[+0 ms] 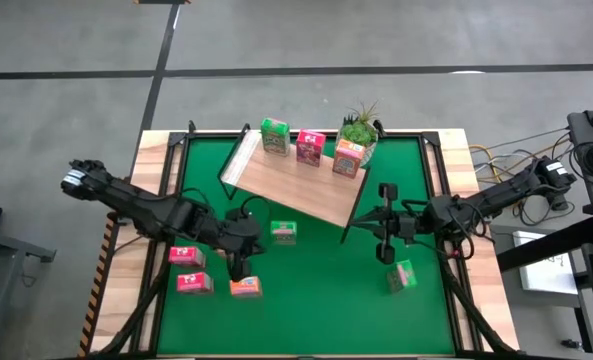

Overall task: Stack cereal on shelf
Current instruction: Put the top orange cereal box aligned with the other orange cereal box on the shelf

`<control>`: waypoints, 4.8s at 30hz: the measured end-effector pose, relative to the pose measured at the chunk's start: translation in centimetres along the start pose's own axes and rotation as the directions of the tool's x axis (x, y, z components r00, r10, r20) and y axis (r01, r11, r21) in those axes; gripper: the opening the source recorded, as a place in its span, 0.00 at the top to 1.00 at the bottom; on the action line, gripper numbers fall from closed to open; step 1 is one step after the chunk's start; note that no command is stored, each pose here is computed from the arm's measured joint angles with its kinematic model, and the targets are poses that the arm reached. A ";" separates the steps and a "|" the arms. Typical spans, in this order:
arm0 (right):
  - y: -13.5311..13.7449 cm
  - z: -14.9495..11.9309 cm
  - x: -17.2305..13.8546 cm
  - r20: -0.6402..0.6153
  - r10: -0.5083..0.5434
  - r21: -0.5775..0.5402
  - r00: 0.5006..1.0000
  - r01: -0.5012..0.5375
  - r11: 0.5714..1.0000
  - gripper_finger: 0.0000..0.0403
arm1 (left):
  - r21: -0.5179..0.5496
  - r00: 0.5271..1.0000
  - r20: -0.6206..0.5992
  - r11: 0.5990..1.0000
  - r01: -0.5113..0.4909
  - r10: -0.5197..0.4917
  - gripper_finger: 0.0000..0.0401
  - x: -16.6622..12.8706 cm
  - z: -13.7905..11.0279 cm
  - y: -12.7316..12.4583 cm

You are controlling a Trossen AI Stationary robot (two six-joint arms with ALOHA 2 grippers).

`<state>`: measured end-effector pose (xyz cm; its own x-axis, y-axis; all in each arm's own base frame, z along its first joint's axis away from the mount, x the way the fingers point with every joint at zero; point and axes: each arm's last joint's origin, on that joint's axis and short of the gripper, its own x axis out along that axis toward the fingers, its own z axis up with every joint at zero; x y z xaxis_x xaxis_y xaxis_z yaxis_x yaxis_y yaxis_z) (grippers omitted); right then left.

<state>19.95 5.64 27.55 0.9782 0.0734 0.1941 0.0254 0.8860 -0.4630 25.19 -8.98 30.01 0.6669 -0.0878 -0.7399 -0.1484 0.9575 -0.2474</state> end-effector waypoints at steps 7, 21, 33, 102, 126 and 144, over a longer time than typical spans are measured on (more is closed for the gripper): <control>0.0 0.0 -0.1 -0.006 0.004 0.003 1.000 -0.004 1.000 0.97 | 0.018 0.969 -0.240 0.998 -0.052 0.055 0.98 -0.4 -0.8 -0.5; 0.1 -0.2 -0.1 -0.024 0.011 0.000 1.000 -0.011 1.000 0.97 | 0.222 0.837 -0.479 0.959 -0.174 0.263 0.46 0.7 -3.4 0.7; 0.1 -0.2 -0.1 -0.031 0.009 0.013 0.999 -0.008 1.000 0.97 | 0.279 0.834 -0.431 0.930 -0.240 0.345 0.33 0.6 -4.0 1.4; 0.2 -0.5 -0.1 -0.054 0.021 0.026 0.998 -0.020 0.999 0.97 | 0.235 0.843 -0.386 0.924 -0.303 0.375 0.43 3.6 -6.7 2.7; 0.2 -0.4 -0.1 -0.053 0.021 0.034 0.998 -0.019 0.999 0.97 | 0.348 0.921 -0.229 0.910 -0.226 0.316 0.57 -1.9 0.1 -0.2; -0.6 0.1 -1.7 -0.094 0.044 0.127 0.995 -0.032 0.991 0.97 | 0.335 0.916 0.218 0.856 -0.394 0.336 0.57 -4.8 9.6 4.2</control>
<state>18.23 5.07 27.60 0.9934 0.0692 0.0917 -0.0323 0.9342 -0.3552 28.37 -1.86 38.49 0.7203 0.3016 -0.6247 -0.1451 0.9461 0.2894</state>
